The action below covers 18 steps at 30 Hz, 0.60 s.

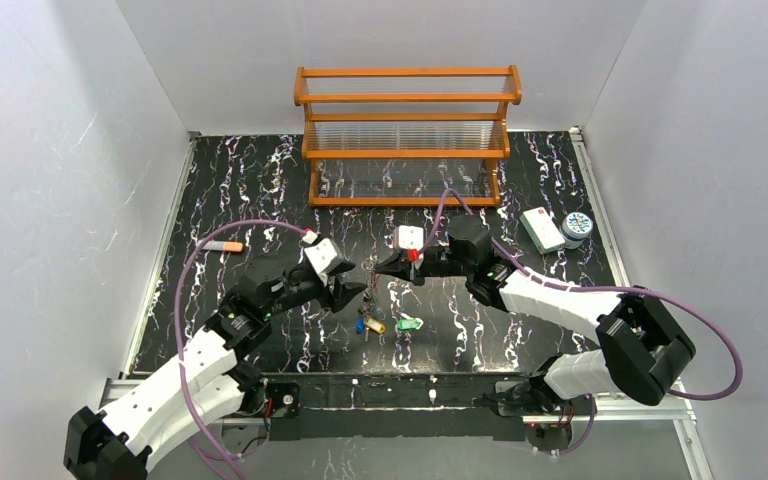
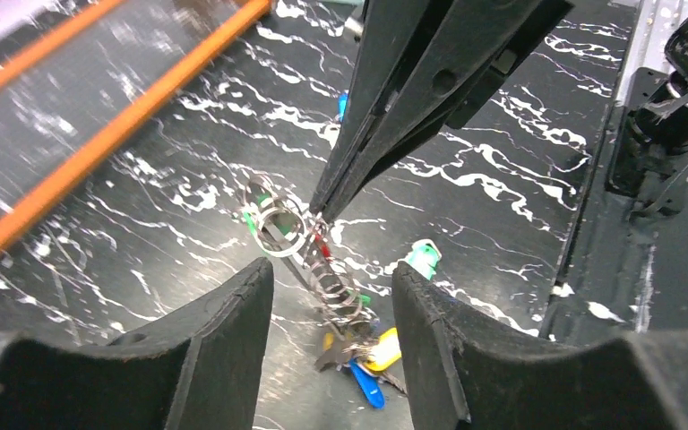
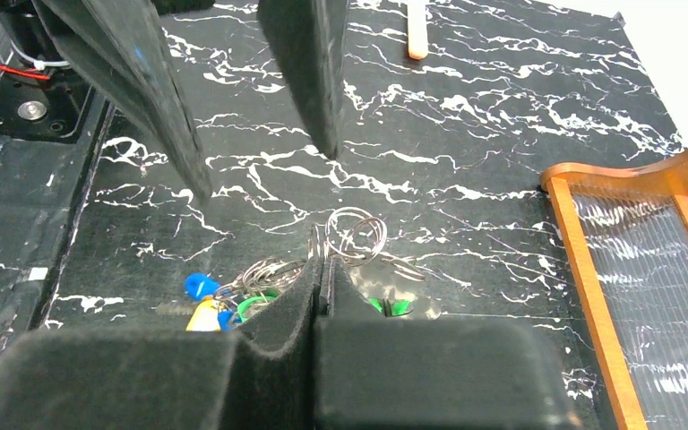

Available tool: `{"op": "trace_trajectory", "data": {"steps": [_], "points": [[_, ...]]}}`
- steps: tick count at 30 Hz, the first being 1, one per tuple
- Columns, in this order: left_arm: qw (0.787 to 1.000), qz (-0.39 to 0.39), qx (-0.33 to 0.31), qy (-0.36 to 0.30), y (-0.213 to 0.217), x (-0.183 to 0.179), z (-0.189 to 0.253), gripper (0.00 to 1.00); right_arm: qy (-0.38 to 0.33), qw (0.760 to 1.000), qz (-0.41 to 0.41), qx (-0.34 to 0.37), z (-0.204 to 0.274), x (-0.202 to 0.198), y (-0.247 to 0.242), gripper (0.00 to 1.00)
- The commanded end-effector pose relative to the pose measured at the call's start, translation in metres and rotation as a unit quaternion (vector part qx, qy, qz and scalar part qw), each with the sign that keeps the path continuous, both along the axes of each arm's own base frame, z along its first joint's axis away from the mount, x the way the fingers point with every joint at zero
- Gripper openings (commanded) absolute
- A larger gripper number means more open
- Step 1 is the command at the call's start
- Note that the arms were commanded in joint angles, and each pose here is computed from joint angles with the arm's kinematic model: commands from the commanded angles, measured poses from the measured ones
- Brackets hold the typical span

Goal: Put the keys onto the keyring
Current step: Adjust the keyring.

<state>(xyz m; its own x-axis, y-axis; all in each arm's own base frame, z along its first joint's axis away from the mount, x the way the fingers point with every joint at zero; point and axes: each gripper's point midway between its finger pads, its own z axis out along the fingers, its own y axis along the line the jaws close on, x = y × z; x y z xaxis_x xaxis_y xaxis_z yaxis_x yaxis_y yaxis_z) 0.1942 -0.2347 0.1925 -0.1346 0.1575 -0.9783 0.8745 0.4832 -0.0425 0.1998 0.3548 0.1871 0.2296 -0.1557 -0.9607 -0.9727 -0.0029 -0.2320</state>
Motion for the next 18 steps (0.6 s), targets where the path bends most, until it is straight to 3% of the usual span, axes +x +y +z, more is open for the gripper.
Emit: {"op": "trace_trajectory", "data": {"steps": [1,5,9,12,18], "points": [[0.993,-0.025,0.019,-0.111,0.005,-0.001,0.024,0.51,-0.044,0.998,0.016,0.036,0.041,0.0,0.005,0.01],[0.986,-0.034,0.027,-0.163,0.007,-0.001,0.026,0.53,-0.043,0.998,0.019,0.036,0.042,-0.002,0.005,0.01],[0.981,-0.052,0.034,-0.182,0.003,-0.001,0.026,0.44,-0.039,0.998,0.021,0.036,0.044,-0.003,0.005,0.01],[0.981,-0.079,0.044,-0.172,-0.004,-0.004,0.018,0.36,-0.029,0.999,0.016,0.038,0.047,-0.002,0.005,0.01],[0.986,-0.083,0.05,-0.137,-0.006,-0.005,-0.001,0.38,-0.01,0.999,0.002,0.038,0.05,0.003,0.007,0.01]]}}
